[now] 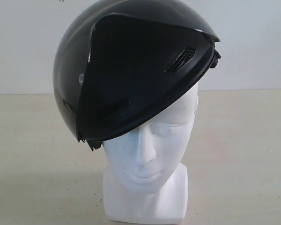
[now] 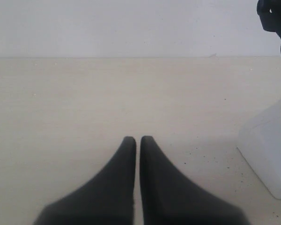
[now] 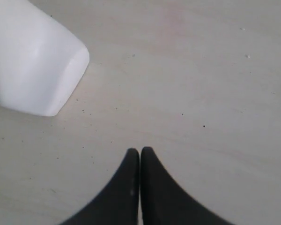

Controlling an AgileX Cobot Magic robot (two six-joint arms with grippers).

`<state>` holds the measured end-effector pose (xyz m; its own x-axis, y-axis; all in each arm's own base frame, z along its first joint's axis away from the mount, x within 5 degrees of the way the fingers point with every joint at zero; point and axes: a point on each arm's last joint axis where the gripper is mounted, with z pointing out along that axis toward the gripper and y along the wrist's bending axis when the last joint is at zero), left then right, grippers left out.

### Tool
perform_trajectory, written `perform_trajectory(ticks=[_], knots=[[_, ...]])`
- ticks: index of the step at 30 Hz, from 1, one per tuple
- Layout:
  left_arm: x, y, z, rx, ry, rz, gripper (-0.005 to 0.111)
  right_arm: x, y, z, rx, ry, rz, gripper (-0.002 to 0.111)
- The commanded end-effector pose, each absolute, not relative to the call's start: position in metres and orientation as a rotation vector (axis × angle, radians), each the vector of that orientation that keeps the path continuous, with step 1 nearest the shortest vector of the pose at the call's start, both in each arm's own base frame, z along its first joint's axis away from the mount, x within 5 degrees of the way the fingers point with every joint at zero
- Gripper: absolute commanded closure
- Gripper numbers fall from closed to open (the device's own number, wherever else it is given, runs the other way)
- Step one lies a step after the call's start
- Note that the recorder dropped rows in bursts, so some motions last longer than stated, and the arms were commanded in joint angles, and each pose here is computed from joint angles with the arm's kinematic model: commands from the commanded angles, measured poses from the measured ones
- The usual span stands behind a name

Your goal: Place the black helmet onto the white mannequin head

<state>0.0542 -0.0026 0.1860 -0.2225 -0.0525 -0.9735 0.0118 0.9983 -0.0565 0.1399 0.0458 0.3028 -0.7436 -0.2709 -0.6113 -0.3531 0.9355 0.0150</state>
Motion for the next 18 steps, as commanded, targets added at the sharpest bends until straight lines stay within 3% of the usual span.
perform_trajectory(ticks=[1, 13, 18], knots=[[0.054, -0.003, 0.185, -0.025, 1.796, -0.061, 0.102, 0.137, 0.045, 0.310, -0.455, 2.480, 0.174, 0.109], [0.054, -0.003, 0.185, -0.025, 1.796, -0.061, 0.102, 0.155, 0.055, 0.385, -0.461, 2.386, 0.255, 0.109], [0.054, -0.003, 0.185, -0.025, 1.796, -0.061, 0.102, 0.155, 0.055, 0.396, -0.471, 2.354, 0.249, 0.109]])
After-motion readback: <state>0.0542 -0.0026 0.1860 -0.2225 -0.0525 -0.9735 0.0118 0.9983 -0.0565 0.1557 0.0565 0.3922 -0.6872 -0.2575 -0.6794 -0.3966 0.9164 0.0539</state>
